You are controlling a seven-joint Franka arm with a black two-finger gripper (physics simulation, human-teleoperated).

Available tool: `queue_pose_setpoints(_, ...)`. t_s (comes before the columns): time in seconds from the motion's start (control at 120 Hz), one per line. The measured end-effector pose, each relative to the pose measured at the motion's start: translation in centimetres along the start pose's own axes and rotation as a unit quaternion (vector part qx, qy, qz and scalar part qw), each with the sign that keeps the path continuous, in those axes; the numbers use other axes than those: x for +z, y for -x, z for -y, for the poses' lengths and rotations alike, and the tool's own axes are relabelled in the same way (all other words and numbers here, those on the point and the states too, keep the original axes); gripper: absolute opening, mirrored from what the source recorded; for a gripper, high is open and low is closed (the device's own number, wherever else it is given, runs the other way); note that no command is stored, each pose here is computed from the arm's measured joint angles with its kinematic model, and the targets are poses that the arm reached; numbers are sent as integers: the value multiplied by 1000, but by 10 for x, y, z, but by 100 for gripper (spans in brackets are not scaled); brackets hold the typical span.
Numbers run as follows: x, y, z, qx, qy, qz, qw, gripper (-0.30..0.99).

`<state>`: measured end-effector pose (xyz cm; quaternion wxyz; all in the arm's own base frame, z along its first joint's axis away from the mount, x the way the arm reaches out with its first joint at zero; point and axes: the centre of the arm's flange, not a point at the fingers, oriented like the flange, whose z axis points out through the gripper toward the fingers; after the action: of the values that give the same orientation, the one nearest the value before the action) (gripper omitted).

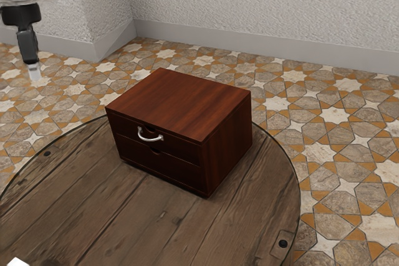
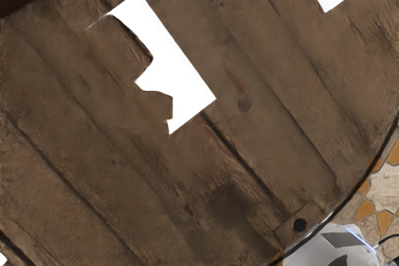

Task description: Pull the drawer handle with one arm to open the drawer

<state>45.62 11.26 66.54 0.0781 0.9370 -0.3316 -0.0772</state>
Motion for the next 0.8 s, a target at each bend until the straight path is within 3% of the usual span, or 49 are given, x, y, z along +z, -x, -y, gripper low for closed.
queue_pose_setpoints(0.15, -13, -1, -2, 76, -27, -27, 996, 69)
queue_pose_setpoints(0.225, -72, 19, -22, 110, -82, -72, 988, 69)
queue_pose_setpoints(0.283, -96, 15, -44, 149, -109, -85, 979, 69)
queue_pose_setpoints(0.383, -86, 2, -48, 181, -80, -95, 976, 69)
queue_pose_setpoints(0.5, -50, -19, -34, 204, -31, -64, 976, 69)
queue_pose_setpoints(0.55, -44, -36, -46, 234, -35, -51, 970, 69)
queue_pose_setpoints(0.592, -33, -63, -90, 301, -45, -34, 952, 69)
queue_pose_setpoints(0.675, 9, -28, -96, 334, -52, -38, 940, 69)
queue_pose_setpoints(0.8, 73, -13, -96, 389, -77, -42, 917, 69)
